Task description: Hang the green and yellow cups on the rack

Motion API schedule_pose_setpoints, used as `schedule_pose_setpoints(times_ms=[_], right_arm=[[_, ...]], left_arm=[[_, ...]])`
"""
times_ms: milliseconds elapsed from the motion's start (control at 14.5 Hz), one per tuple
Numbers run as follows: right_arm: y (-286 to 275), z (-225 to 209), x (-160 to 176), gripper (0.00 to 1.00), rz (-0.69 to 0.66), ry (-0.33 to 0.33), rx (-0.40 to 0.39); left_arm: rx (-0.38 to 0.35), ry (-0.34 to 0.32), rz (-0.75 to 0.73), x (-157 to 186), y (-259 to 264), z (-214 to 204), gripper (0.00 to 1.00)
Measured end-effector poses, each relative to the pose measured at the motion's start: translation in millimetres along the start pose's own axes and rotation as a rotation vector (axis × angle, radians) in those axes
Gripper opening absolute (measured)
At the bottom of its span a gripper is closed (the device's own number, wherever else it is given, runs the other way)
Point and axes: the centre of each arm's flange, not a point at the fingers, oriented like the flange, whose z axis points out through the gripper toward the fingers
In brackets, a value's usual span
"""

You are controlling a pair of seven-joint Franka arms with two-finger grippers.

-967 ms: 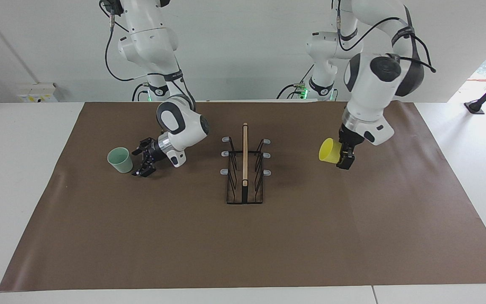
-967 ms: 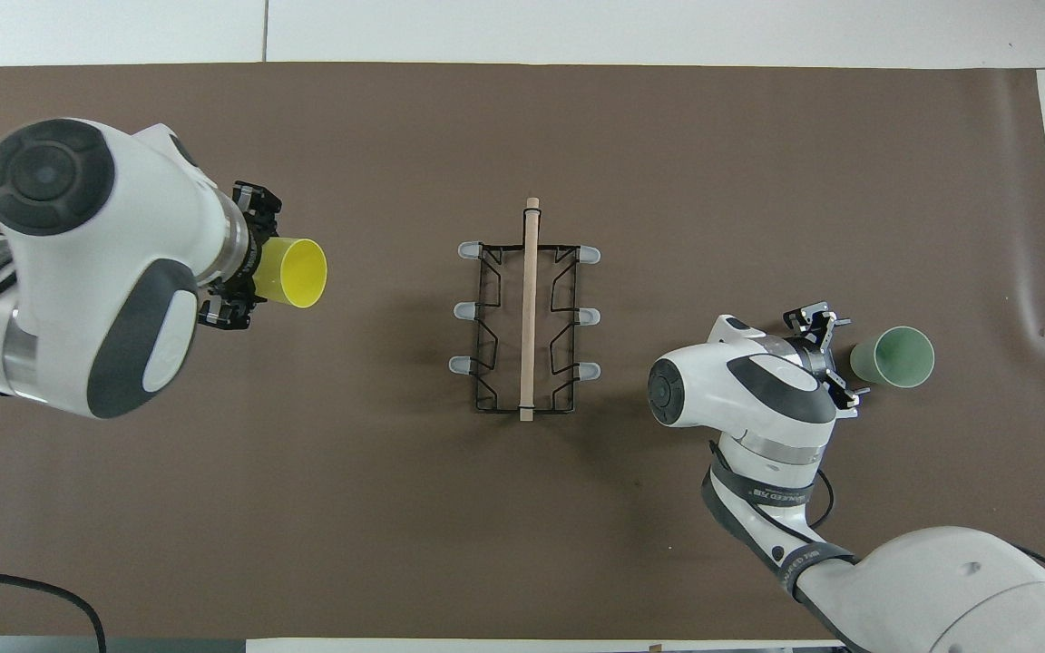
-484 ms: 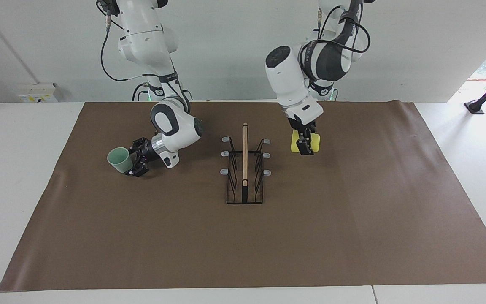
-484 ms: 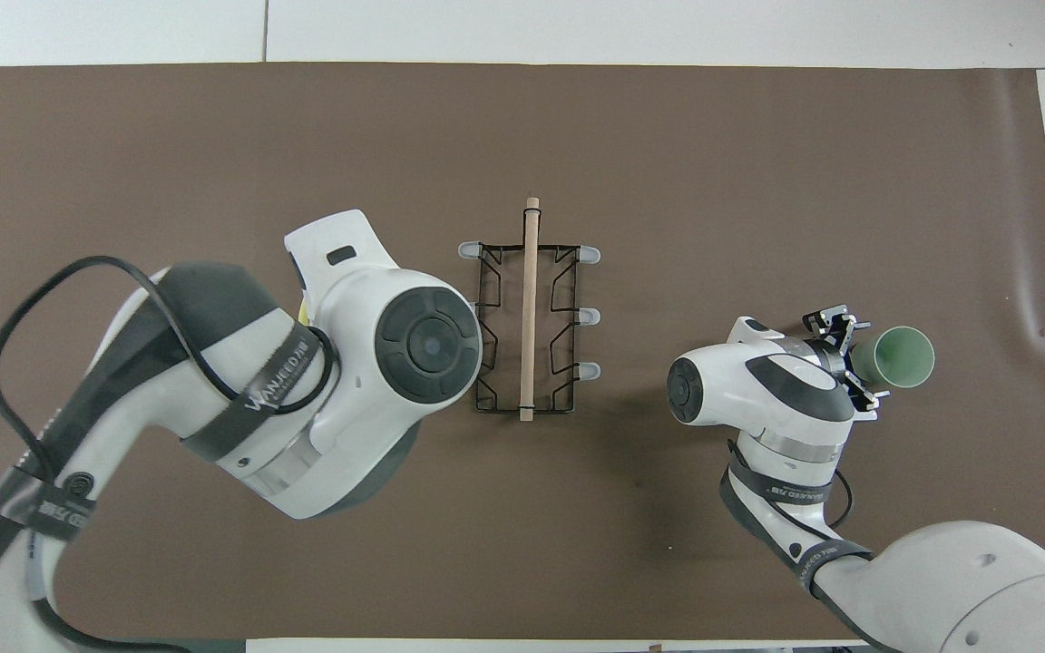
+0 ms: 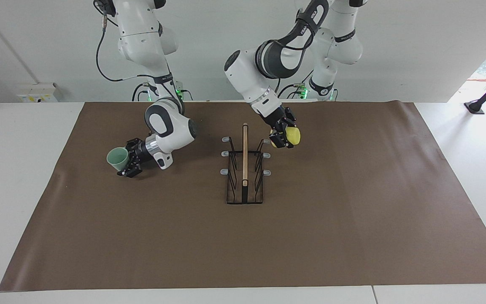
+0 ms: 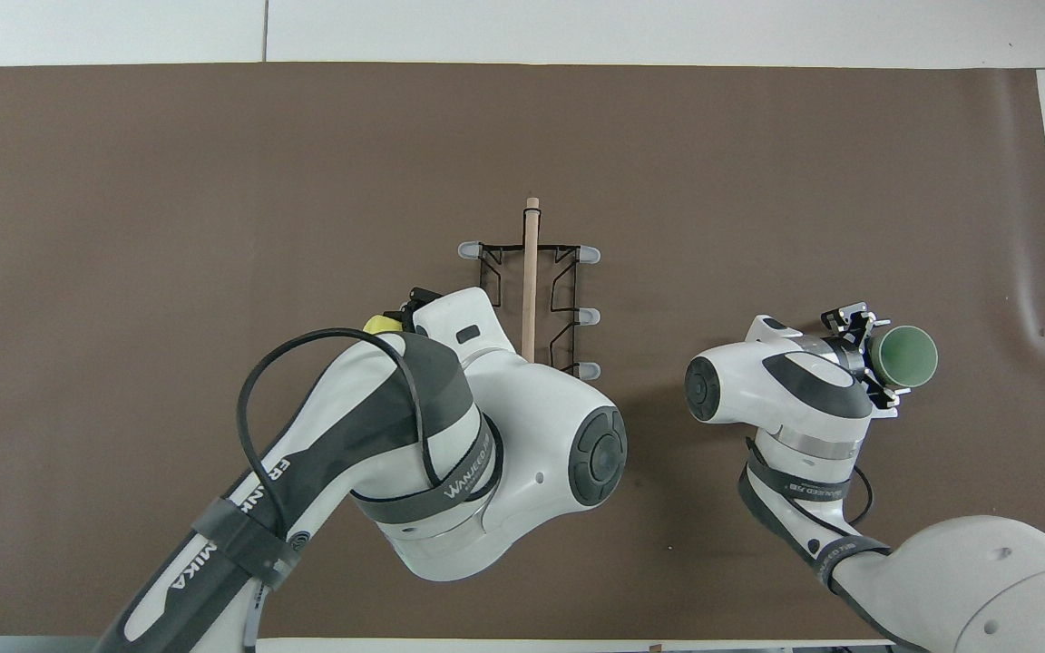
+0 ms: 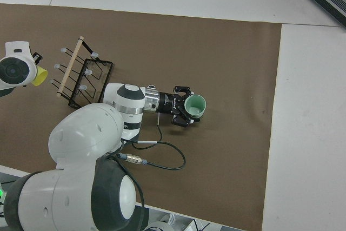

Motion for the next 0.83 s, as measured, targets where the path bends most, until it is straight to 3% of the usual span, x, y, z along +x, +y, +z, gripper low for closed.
schedule_pose_setpoints(times_ms=[138,276,484,829], right_arm=[[0,1,0,1.00,-0.002,-0.004,-0.004],[0,1,-1,0.93,-0.003,-0.007,-0.005],[-1,3,-3,0.67,0.000,-0.025,0.008],[11,-5,-20,0.64,0.063,-0.066,0.011]], left_arm=[[0.016,0.042,0.005,-25,-1,6,0.65],[0.002,0.080,0.002,-45,2,6,0.65],[-0.019,0.093,-0.015,-47,12,-8,0.65],[-0.064,0.073,-0.006,-58,11,-31,0.67]])
